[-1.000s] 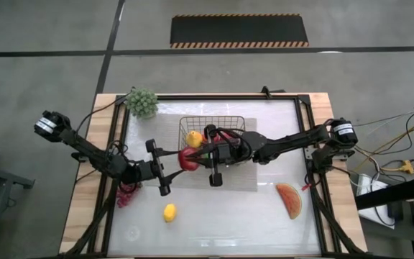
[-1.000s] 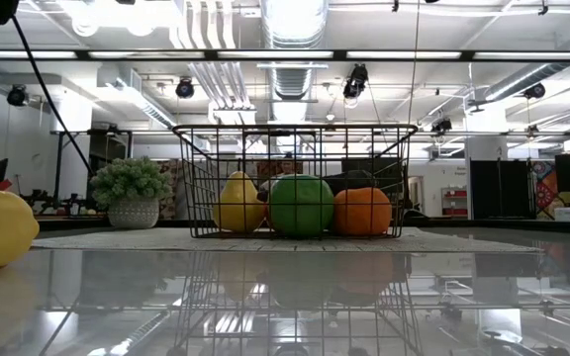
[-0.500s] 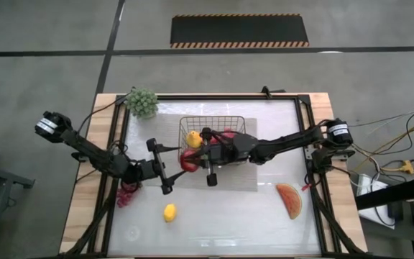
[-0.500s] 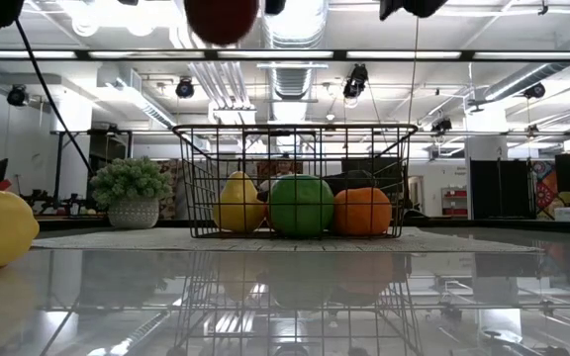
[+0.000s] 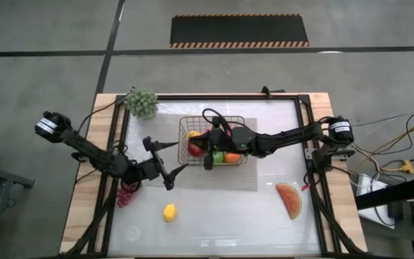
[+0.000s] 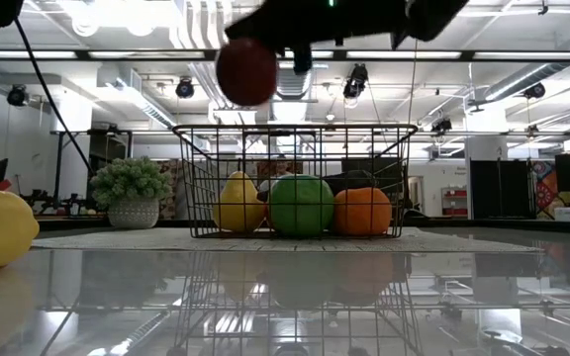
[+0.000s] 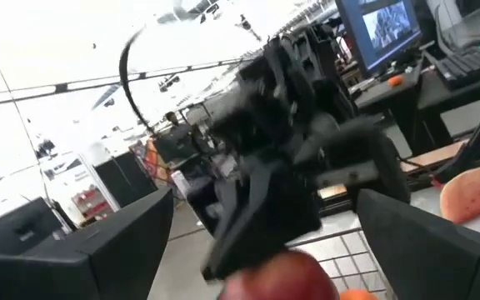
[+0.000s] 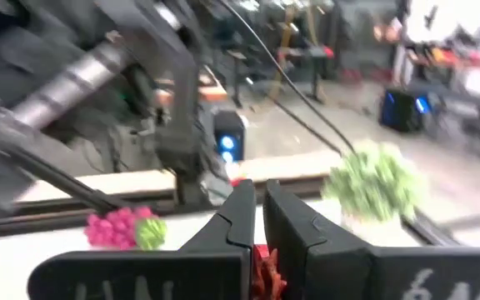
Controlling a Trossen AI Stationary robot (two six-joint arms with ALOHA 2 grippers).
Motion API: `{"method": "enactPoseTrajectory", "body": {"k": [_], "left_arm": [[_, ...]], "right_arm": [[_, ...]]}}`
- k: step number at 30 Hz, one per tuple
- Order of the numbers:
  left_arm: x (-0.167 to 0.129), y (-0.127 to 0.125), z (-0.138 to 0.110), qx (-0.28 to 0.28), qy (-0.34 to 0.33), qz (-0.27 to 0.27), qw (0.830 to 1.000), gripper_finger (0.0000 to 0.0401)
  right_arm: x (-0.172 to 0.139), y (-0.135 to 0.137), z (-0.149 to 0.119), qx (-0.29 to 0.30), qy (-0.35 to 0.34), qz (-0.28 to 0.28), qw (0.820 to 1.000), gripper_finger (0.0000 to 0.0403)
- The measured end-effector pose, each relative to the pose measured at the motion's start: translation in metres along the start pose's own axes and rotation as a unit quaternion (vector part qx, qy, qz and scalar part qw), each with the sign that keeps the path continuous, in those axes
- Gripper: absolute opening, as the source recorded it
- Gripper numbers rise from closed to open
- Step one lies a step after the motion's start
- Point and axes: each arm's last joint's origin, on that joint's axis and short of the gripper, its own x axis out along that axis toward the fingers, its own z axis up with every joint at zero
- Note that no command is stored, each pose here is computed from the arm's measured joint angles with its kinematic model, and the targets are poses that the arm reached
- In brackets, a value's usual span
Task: Build produce basket
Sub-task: Put the pomegranate into the wire basket
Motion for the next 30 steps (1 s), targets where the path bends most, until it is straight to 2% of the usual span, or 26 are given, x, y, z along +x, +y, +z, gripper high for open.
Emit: {"method": "enactPoseTrajectory", "body": {"k": [6, 13, 16, 22, 30], "left_arm": [[-0.002, 0.006, 0.003, 0.034, -0.005, 0.006, 0.999, 0.036], [-0.006, 0.019, 0.011, 0.066, -0.017, 0.023, 0.997, 0.036], [-0.008, 0.027, 0.016, 0.051, -0.023, 0.033, 0.998, 0.036], [-0.01, 0.033, 0.015, 0.04, 0.01, 0.067, 0.997, 0.036], [-0.009, 0.028, 0.012, 0.052, 0.024, 0.067, 0.996, 0.036]], "right_arm": [[0.004, -0.008, -0.036, 0.052, 0.039, -0.044, 0.997, 0.001], [0.026, -0.006, -0.065, 0.062, 0.071, -0.057, 0.994, 0.001], [0.035, -0.005, -0.072, 0.06, 0.073, -0.069, 0.993, 0.001], [0.044, -0.007, -0.086, 0.073, 0.09, -0.09, 0.989, 0.0011], [0.046, -0.008, -0.097, 0.088, 0.107, -0.11, 0.984, 0.0011]]}}
